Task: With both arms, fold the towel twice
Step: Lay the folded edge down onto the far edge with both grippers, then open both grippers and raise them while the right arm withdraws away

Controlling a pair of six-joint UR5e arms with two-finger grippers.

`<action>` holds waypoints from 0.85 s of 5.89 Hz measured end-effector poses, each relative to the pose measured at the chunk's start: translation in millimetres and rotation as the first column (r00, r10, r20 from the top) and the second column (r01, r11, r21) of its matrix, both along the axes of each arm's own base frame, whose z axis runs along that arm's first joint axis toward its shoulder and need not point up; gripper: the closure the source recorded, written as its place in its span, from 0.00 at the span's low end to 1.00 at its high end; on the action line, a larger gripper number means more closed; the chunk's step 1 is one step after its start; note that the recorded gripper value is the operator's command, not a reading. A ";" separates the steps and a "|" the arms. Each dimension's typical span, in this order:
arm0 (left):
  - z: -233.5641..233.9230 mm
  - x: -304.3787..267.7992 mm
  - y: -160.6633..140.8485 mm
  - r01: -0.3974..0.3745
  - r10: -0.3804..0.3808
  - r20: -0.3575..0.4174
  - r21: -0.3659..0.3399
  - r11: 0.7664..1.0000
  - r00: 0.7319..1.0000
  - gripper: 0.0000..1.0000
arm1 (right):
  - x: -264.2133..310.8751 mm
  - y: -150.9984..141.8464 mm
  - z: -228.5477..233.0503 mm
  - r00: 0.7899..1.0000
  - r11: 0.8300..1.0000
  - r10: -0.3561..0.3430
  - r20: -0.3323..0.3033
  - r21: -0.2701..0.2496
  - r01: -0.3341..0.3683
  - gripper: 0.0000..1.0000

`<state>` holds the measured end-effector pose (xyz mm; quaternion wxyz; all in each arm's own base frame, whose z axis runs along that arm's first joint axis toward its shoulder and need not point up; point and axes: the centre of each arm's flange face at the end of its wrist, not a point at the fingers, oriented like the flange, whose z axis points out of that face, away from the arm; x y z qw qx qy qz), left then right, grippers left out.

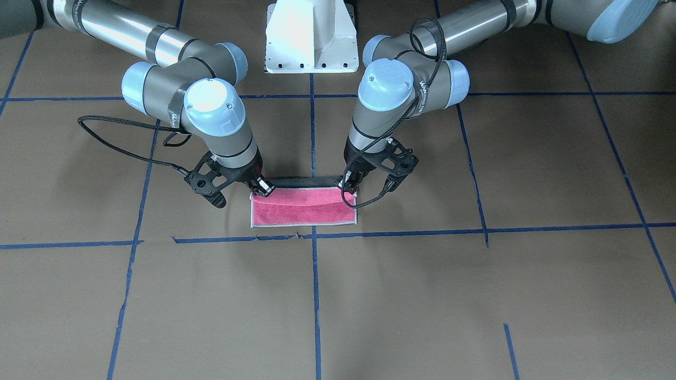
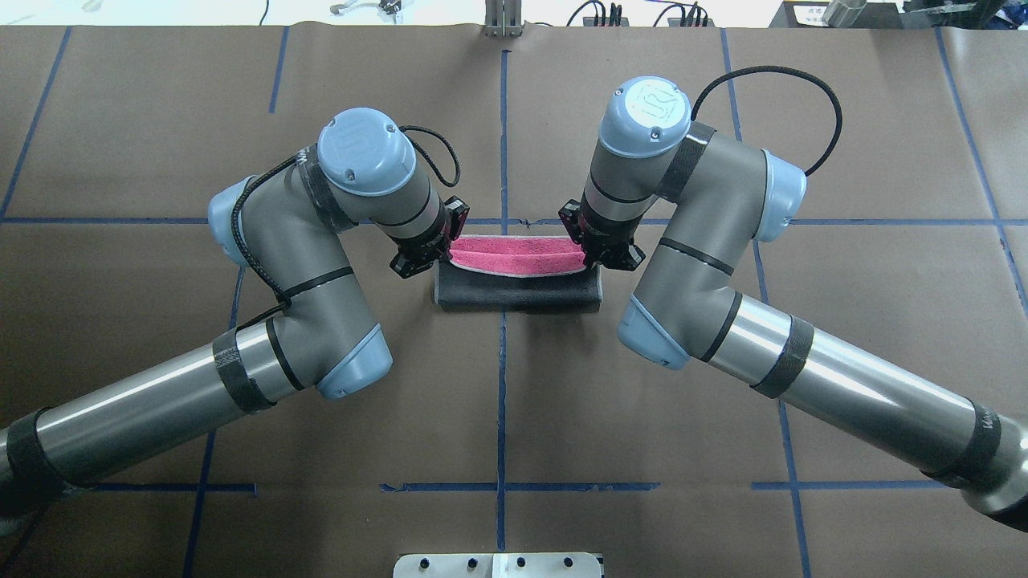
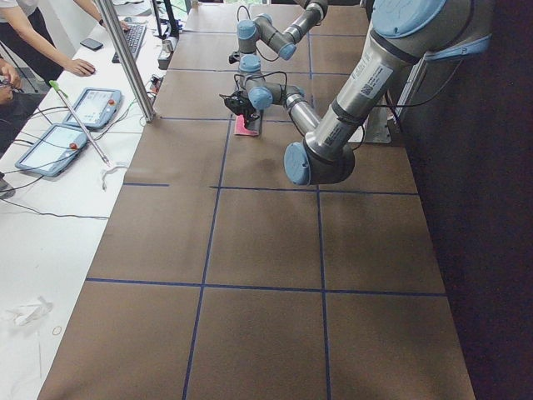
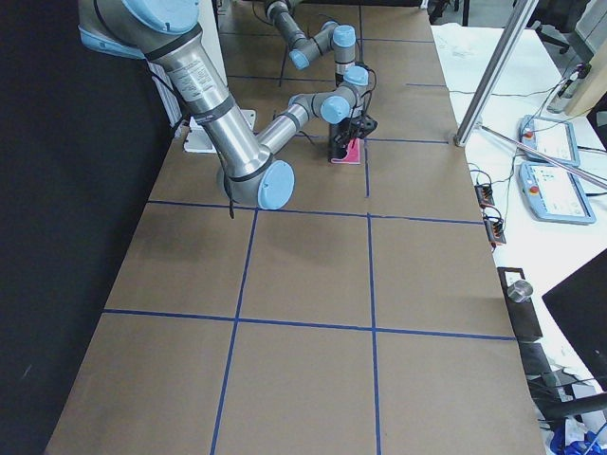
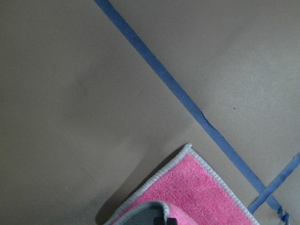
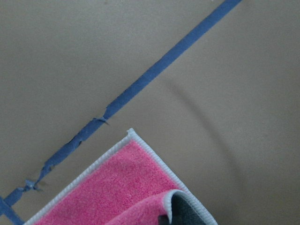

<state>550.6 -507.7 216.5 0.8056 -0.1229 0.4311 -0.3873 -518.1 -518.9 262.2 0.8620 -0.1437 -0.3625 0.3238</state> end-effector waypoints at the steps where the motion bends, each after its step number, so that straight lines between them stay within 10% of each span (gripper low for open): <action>1: 0.1 -0.6 -1.9 0.003 -0.003 -0.005 0.003 1.000 1.000 0.53 | 1.1 -1.0 0.1 1.000 0.999 -0.021 0.000 0.024 0.021 0.00; 2: 0.7 -2.4 -5.1 0.006 -0.006 -0.009 0.008 1.000 1.000 0.08 | 4.1 -3.9 0.5 0.999 0.998 -0.041 -0.001 0.051 0.041 0.00; 5: 1.2 -26.5 -32.7 0.051 -0.050 -0.033 0.040 0.998 0.998 0.00 | 36.3 -33.6 -0.4 0.999 0.992 -0.050 -0.003 0.119 0.050 0.00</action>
